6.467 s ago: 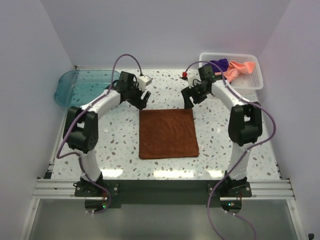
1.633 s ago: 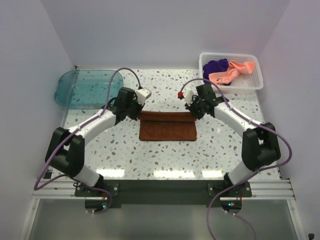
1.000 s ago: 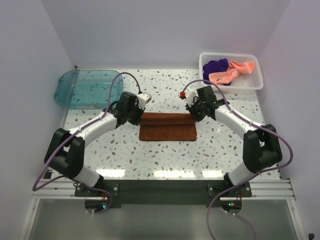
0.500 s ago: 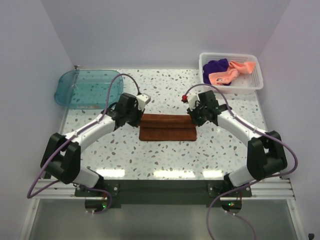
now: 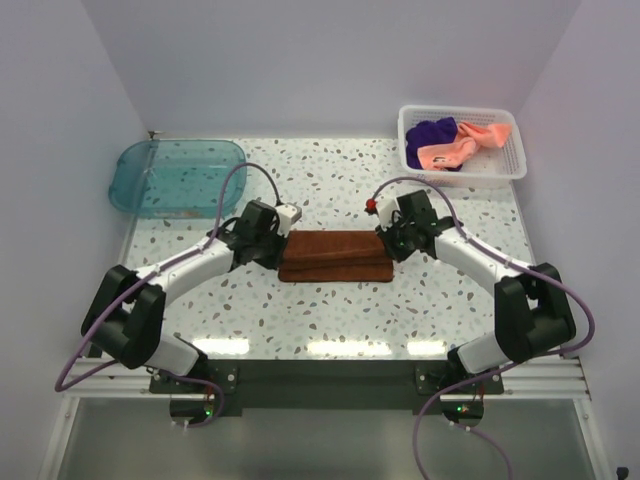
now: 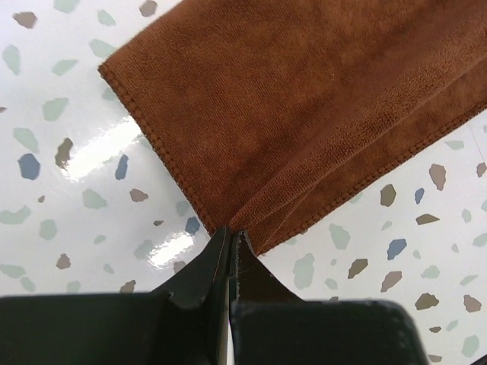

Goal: Fold and stack the towels
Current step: Fold the towel

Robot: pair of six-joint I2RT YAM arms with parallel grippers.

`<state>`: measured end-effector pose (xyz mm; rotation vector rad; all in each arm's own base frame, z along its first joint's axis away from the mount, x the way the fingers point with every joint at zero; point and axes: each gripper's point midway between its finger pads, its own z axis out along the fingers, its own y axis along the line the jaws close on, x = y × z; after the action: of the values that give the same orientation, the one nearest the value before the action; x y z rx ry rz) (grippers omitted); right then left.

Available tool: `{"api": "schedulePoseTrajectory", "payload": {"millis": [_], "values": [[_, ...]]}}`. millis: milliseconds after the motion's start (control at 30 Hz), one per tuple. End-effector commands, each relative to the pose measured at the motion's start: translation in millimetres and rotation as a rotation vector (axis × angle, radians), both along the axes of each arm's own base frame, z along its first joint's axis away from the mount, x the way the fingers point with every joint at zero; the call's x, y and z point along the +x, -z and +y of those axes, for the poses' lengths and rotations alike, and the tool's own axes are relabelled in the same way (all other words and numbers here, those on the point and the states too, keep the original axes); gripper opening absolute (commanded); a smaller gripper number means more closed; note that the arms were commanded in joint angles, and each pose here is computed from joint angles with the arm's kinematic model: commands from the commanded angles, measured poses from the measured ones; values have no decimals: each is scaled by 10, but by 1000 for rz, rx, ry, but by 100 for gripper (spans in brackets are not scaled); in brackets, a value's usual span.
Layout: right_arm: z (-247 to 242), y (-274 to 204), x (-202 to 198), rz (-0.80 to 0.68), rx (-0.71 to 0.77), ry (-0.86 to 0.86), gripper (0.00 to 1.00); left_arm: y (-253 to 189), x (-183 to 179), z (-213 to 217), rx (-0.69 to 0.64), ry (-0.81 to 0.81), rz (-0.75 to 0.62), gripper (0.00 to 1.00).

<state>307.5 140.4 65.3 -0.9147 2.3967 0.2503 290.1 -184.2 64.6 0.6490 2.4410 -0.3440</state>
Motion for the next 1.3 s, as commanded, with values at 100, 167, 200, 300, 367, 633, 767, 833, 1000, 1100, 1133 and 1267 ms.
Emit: {"api": "schedulePoseTrajectory", "payload": {"millis": [100, 167, 200, 300, 367, 633, 767, 833, 1000, 1100, 1133, 1267], "values": [[-31, -9, 22, -17, -10, 27, 4, 117, -108, -76, -33, -1, 32, 0], [-33, 42, 1, 4, -15, 27, 4, 161, -137, -74, -27, 1, 43, 0], [-30, 49, -1, 10, -15, 27, 4, 177, -147, -68, -22, 1, 45, 0], [-28, 70, -31, 28, -14, 29, 4, 175, -137, -56, -11, -1, 37, 0], [-27, 66, -55, 32, -13, 29, 4, 175, -137, -45, -6, -1, 35, 0], [-26, 51, -150, 55, -3, 31, 11, 128, -190, -110, -24, 27, 37, 17], [6, -19, -242, 70, 22, 26, 20, 24, -252, -120, -46, 35, 23, 28], [49, -54, -328, 91, 42, 13, 23, -19, -280, -115, -57, 28, 24, 31], [165, -299, -510, 65, 110, -21, 50, -184, -420, -107, -123, 8, 11, 47], [211, -529, -458, 34, 164, 35, 54, -292, -466, -80, -154, -23, -5, 60], [157, -540, -436, 39, 140, 78, 56, -353, -443, -84, -162, -37, -19, 64], [223, -613, -255, 53, 195, 232, 62, -630, -276, -189, -252, -131, -49, 69]]}}
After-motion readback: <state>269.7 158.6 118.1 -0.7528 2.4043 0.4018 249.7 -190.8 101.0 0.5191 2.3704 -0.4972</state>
